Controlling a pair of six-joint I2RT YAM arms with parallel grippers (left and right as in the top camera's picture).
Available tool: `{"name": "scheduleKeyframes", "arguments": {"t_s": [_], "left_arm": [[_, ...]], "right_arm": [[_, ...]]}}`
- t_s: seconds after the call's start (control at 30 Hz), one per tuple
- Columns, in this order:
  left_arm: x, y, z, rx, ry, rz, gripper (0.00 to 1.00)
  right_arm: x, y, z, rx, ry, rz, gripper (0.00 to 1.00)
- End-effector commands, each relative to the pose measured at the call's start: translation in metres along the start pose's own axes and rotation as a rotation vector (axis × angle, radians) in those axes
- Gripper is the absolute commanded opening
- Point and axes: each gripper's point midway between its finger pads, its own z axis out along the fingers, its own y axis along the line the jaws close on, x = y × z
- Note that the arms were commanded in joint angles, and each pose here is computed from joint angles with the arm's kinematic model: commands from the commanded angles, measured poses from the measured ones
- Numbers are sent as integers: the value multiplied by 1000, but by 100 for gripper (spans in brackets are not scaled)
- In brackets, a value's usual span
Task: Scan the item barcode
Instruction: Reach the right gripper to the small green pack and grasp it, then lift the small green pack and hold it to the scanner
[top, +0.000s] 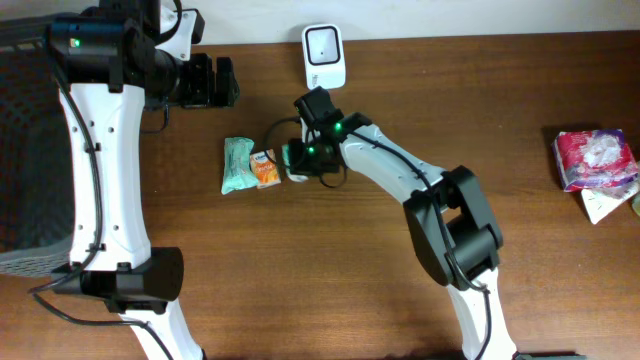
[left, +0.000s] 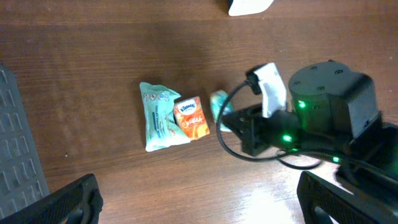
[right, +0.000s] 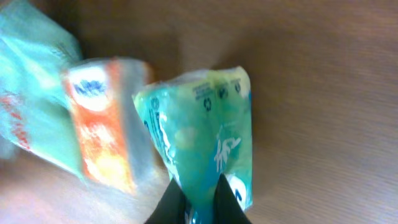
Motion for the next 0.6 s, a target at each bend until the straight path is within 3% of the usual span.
{"name": "scheduleKeyframes", "arguments": {"t_s": [0.0, 0.17, 0.33, 0.37, 0.43, 0.5, 0.57], "left_arm": [[0, 3, 2, -3, 4, -10, 99], [-1, 3, 2, -3, 4, -10, 99], [0, 3, 2, -3, 4, -10, 99], [-1, 3, 2, -3, 4, -10, 99], [-1, 3, 2, -3, 4, -10, 99], [0, 3, 2, -2, 4, -9, 99], [0, 3, 2, -3, 4, -9, 99]], "right_arm": [[-21, -49, -64, 237, -93, 47, 4], [11, -134, -111, 668, -46, 199, 4], [40, -140, -86, 686, 26, 182, 5], [46, -139, -78, 675, 39, 178, 19], [54, -137, -73, 663, 66, 174, 89], [53, -133, -76, 648, 74, 178, 99], [44, -129, -93, 646, 73, 192, 99]]}}
